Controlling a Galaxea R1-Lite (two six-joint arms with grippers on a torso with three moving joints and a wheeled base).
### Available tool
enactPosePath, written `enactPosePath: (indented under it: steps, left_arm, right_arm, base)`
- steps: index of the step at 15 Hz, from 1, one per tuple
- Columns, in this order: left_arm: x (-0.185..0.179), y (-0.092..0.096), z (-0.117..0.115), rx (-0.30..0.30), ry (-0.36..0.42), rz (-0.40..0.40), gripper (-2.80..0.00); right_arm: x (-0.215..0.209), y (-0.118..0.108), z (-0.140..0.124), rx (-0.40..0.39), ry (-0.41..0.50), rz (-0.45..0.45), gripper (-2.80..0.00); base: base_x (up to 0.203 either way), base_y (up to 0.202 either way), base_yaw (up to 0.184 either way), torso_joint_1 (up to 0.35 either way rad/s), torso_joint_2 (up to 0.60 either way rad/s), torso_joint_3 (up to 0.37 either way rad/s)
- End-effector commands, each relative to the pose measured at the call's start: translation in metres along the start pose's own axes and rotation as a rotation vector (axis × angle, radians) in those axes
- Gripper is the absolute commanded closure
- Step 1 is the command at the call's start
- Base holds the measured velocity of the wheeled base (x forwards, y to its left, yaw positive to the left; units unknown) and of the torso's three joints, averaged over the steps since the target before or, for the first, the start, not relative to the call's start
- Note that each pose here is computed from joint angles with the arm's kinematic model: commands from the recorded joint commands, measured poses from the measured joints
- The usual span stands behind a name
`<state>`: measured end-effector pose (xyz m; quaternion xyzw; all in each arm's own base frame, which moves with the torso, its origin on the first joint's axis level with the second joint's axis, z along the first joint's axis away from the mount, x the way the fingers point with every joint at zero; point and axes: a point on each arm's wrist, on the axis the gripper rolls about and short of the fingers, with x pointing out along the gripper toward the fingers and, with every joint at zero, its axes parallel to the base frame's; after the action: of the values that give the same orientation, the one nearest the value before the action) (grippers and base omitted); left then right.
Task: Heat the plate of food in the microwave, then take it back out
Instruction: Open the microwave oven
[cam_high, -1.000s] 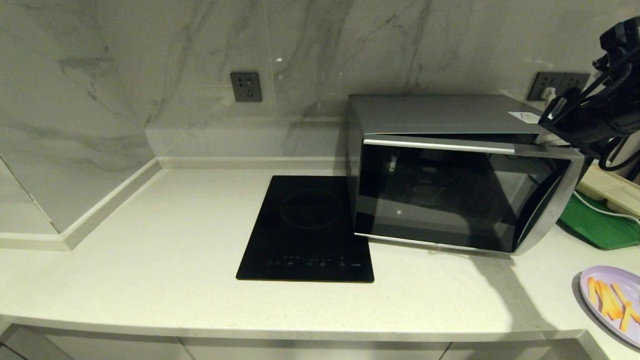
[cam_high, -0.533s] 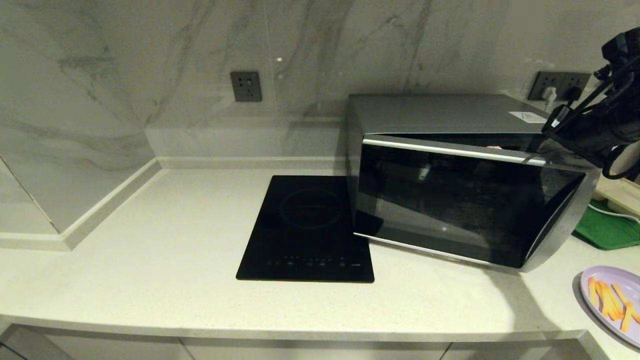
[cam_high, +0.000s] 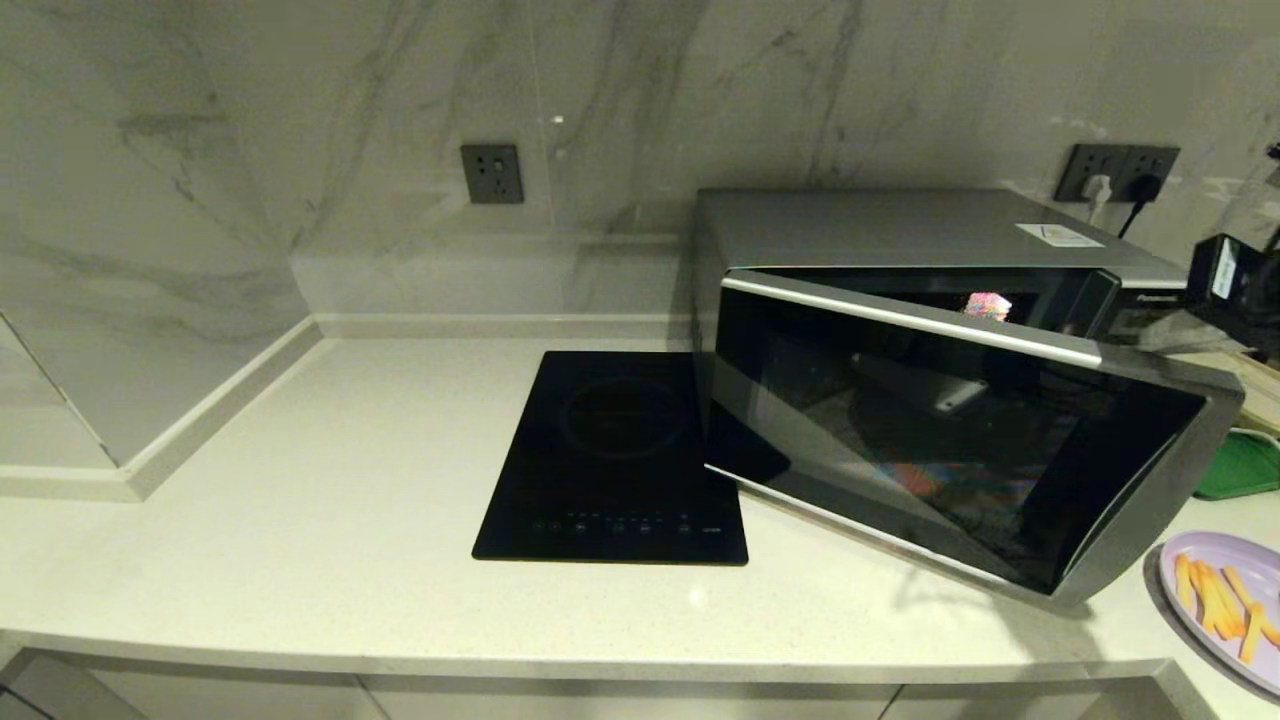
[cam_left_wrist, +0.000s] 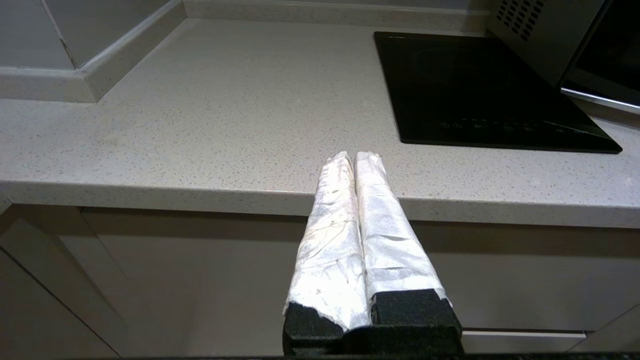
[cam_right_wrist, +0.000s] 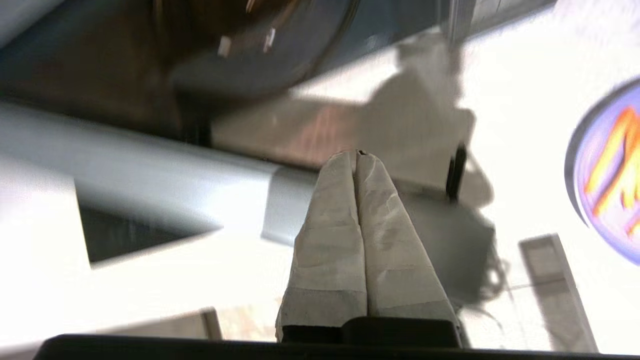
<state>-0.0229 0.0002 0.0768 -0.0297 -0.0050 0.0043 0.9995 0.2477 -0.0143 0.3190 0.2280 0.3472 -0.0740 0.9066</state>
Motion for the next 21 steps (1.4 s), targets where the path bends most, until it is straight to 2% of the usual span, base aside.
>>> enactPosePath:
  steps: [1,6,9,14,16,18,19,21]
  left_arm:
    - [0.000,0.000,0.000,-0.001,0.000,0.000,0.00]
    - [0.000,0.000,0.000,-0.002,-0.001,0.000,0.00]
    - [0.000,0.000,0.000,-0.001,-0.001,0.000,0.00]
    - [0.000,0.000,0.000,-0.001,0.001,0.000,0.00]
    - [0.000,0.000,0.000,-0.001,0.001,0.000,0.00]
    - [0.000,0.000,0.000,-0.001,-0.001,0.000,0.00]
    - [0.000,0.000,0.000,-0.002,-0.001,0.000,0.00]
    - [0.000,0.000,0.000,-0.001,0.001,0.000,0.00]
  right_arm:
    - [-0.040,-0.001,-0.025,-0.034,0.023,0.025,0.00]
    - [-0.066,0.005,-0.059,-0.136,0.107,0.093,0.00]
    - [-0.057,0.001,-0.065,-0.132,0.148,0.065,0.00]
    - [-0.052,-0.001,-0.069,-0.129,0.163,0.053,0.00]
    - [-0.042,-0.006,-0.068,-0.113,0.120,0.017,0.00]
    - [-0.030,-0.016,-0.065,-0.079,0.043,-0.088,0.00]
    - [-0.027,-0.021,-0.063,-0.045,0.014,-0.134,0.00]
    - [-0.024,-0.027,-0.064,0.077,0.004,-0.167,0.00]
  base:
    - [0.000,0.000,0.000,0.000,0.00,0.000]
    - [0.000,0.000,0.000,0.000,0.00,0.000]
    - [0.000,0.000,0.000,0.000,0.00,0.000]
    - [0.000,0.000,0.000,0.000,0.00,0.000]
    - [0.000,0.000,0.000,0.000,0.00,0.000]
    - [0.000,0.000,0.000,0.000,0.00,0.000]
    - [0.000,0.000,0.000,0.000,0.00,0.000]
    - [0.000,0.000,0.000,0.000,0.00,0.000]
